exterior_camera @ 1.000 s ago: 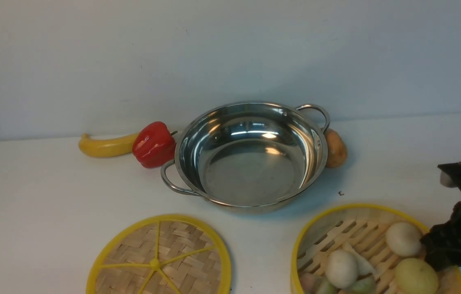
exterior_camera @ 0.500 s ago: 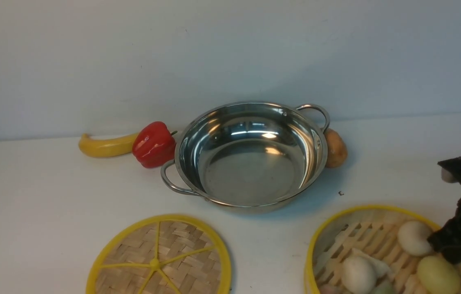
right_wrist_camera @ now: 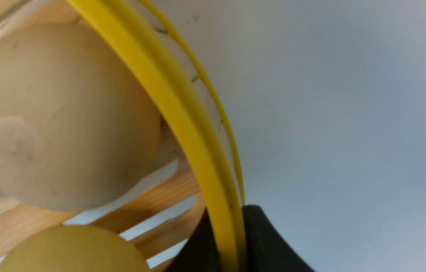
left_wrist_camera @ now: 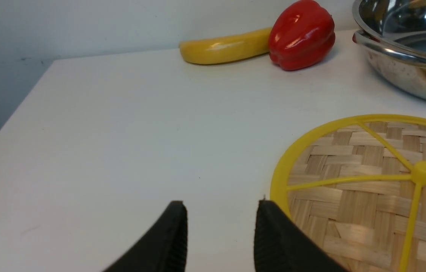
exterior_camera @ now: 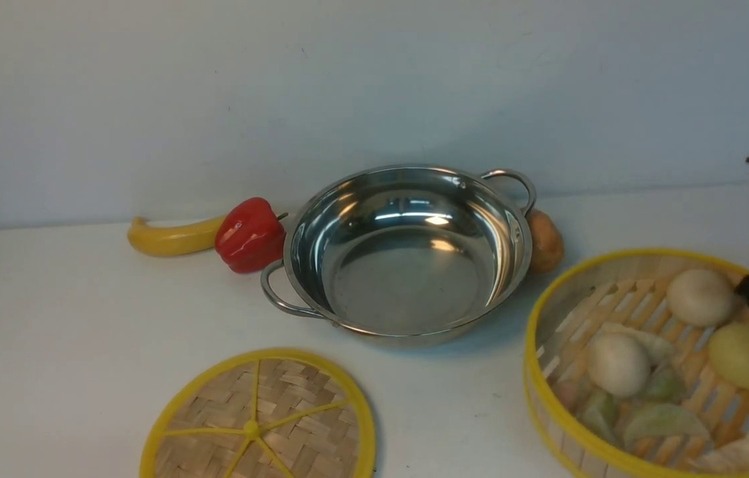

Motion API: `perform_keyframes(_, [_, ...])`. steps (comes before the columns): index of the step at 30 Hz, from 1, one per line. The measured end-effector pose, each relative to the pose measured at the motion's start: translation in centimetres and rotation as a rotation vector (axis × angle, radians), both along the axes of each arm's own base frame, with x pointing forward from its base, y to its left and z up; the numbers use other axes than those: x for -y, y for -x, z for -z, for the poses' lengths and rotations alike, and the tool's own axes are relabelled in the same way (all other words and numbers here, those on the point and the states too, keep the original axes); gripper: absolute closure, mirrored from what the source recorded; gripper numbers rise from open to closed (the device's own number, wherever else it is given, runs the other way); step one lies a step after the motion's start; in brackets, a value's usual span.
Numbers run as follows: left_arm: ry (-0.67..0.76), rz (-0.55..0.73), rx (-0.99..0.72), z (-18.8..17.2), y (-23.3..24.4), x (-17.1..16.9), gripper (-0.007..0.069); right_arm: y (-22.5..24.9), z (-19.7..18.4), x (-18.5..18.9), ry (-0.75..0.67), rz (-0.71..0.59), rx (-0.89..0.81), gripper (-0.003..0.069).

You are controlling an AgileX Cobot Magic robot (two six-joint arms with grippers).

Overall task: Place the steamer in the pot on the white table, and put the lid on the steamer.
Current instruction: 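Place the bamboo steamer basket of food into the steel pot with the right gripper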

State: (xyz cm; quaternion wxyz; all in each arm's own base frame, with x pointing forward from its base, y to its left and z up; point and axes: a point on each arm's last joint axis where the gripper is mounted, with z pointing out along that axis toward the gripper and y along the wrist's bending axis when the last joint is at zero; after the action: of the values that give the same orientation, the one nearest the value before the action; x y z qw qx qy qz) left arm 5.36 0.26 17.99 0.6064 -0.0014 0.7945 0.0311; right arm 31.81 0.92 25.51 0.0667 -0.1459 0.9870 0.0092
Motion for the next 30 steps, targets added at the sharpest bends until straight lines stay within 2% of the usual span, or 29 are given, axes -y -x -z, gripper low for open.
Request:
perform_keyframes(6, [0.0, 0.0, 0.0, 0.0, 0.0, 0.0, 0.038, -3.1, -4.7, -2.0, -0.082, -0.064, 0.17, 0.0603])
perform_keyframes(10, [0.0, 0.0, 0.0, 0.0, 0.0, 0.0, 0.038, -5.6, -6.1, -4.7, -0.11, -0.119, 0.24, 0.0603])
perform_keyframes(19, [0.0, 0.0, 0.0, 0.0, 0.0, 0.0, 0.038, -12.4, -4.5, -12.2, -0.183, -0.211, 0.301, 0.0603])
perform_keyframes(30, [0.0, 0.0, 0.0, 0.0, 0.0, 0.0, 0.038, -18.0, -1.6, -14.5, -0.226, -0.213, 0.383, 0.0603])
